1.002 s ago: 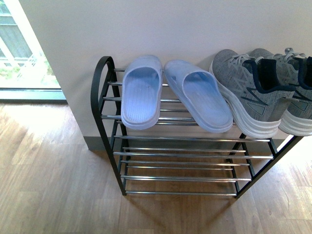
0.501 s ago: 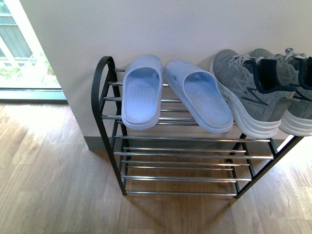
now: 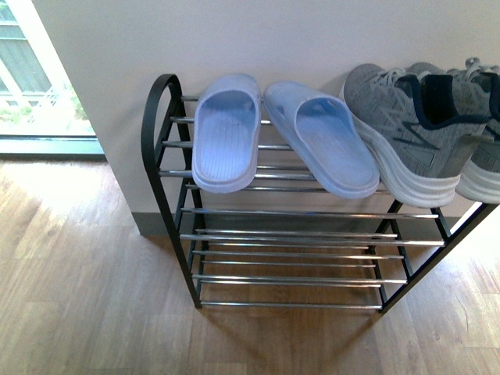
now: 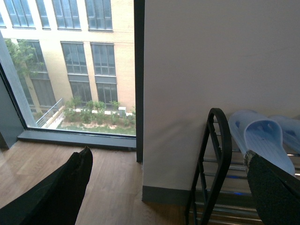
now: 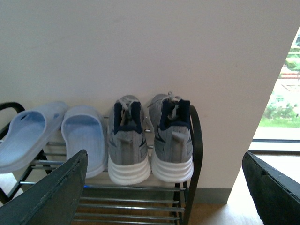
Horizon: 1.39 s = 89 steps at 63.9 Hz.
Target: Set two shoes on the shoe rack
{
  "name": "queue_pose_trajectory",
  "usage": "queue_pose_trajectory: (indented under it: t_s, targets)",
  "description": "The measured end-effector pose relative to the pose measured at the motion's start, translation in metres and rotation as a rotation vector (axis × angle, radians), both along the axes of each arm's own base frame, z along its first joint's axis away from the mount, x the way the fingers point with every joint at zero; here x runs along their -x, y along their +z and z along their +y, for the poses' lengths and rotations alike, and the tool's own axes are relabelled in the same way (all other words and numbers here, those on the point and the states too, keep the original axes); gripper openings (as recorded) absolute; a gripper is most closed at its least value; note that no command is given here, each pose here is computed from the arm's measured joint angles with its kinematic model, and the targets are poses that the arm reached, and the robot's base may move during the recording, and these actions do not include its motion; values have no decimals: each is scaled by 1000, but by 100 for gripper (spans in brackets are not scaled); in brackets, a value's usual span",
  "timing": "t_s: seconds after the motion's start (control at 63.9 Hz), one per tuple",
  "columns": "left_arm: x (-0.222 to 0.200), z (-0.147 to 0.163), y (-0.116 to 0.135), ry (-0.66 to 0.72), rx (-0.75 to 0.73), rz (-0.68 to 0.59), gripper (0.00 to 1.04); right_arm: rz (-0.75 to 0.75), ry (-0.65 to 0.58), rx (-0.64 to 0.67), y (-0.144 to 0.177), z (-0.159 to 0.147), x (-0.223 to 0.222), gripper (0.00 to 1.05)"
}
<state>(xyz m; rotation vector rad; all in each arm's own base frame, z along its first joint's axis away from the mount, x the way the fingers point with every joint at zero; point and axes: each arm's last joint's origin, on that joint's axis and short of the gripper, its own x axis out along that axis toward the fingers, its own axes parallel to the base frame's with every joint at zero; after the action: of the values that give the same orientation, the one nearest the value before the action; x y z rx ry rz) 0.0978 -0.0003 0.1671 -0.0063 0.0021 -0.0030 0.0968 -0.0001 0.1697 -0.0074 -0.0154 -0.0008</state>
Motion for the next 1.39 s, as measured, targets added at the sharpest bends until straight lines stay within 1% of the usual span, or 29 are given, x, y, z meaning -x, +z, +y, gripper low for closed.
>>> queue_pose_trajectory:
  t_s: [1.393]
  targets:
    - [0, 0, 0, 0, -2, 0, 95, 1, 0, 0, 0, 0, 0, 96]
